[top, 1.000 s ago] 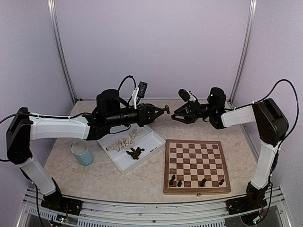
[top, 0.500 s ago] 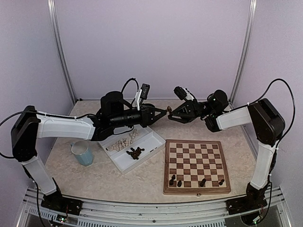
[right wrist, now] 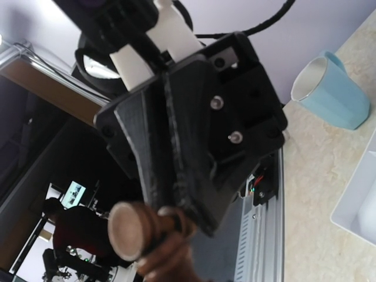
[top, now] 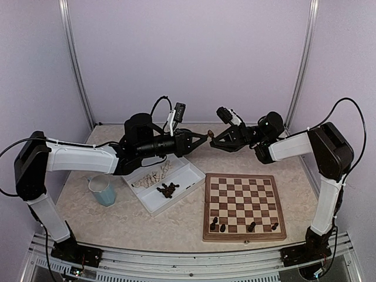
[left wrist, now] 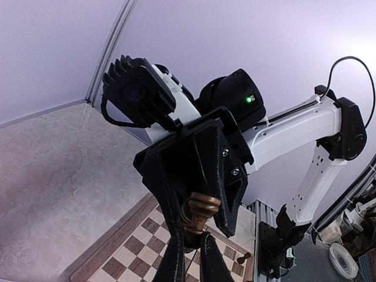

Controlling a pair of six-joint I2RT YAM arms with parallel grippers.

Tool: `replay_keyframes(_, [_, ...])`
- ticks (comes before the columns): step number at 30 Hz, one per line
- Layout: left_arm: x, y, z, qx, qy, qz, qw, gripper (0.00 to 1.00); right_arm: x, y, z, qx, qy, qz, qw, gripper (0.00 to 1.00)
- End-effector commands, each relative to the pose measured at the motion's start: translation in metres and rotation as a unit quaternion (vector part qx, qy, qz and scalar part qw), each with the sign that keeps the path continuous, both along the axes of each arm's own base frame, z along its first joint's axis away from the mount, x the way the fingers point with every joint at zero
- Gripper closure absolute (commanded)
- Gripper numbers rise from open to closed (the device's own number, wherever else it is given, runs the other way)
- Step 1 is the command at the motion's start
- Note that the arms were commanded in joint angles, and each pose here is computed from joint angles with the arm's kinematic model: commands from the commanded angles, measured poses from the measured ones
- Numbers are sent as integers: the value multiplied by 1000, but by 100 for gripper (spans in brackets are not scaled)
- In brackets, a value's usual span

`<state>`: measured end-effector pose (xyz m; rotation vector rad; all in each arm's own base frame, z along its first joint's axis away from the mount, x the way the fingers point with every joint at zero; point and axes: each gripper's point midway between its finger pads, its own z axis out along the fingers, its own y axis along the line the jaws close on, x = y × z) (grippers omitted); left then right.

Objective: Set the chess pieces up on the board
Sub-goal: Pass from the left arm to the right

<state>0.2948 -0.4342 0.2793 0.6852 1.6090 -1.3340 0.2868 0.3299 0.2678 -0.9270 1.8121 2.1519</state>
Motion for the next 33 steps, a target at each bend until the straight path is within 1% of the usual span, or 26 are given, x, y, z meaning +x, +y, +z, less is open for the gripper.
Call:
replay_keyframes(1, [-3, -5, -1, -2, 4, -10, 1000, 94, 2, -5, 11, 18, -32, -11, 999, 75])
replay_keyframes(6, [-3, -5, -4, -1, 7, -9, 1000, 94, 5, -8, 12, 21, -34, -18, 999, 79])
replay_keyframes(8, [-4, -4, -4, -2, 8, -9, 1000, 94, 7, -9, 12, 21, -33, -21, 999, 79])
replay_keyframes(12, [-5, -5, -3, -4, 10, -12, 1000, 94, 10, -9, 11, 20, -32, -24, 999, 70])
replay_keyframes(16, [-5, -5, -5, -5, 13, -15, 1000, 94, 13, -9, 9, 18, -24, -28, 999, 68])
replay_keyframes(24, [-5, -7, -11, -5, 22, -17, 1000, 94, 18, -10, 11, 22, -21, -33, 999, 69])
replay_keyframes(29, [-6, -10, -10, -18, 29, -26, 999, 94, 19, -9, 6, 16, -13, -33, 999, 59])
replay_keyframes(33, [-6, -13, -11, -26, 36, -33, 998, 94, 18, -10, 4, 15, -11, -33, 999, 58])
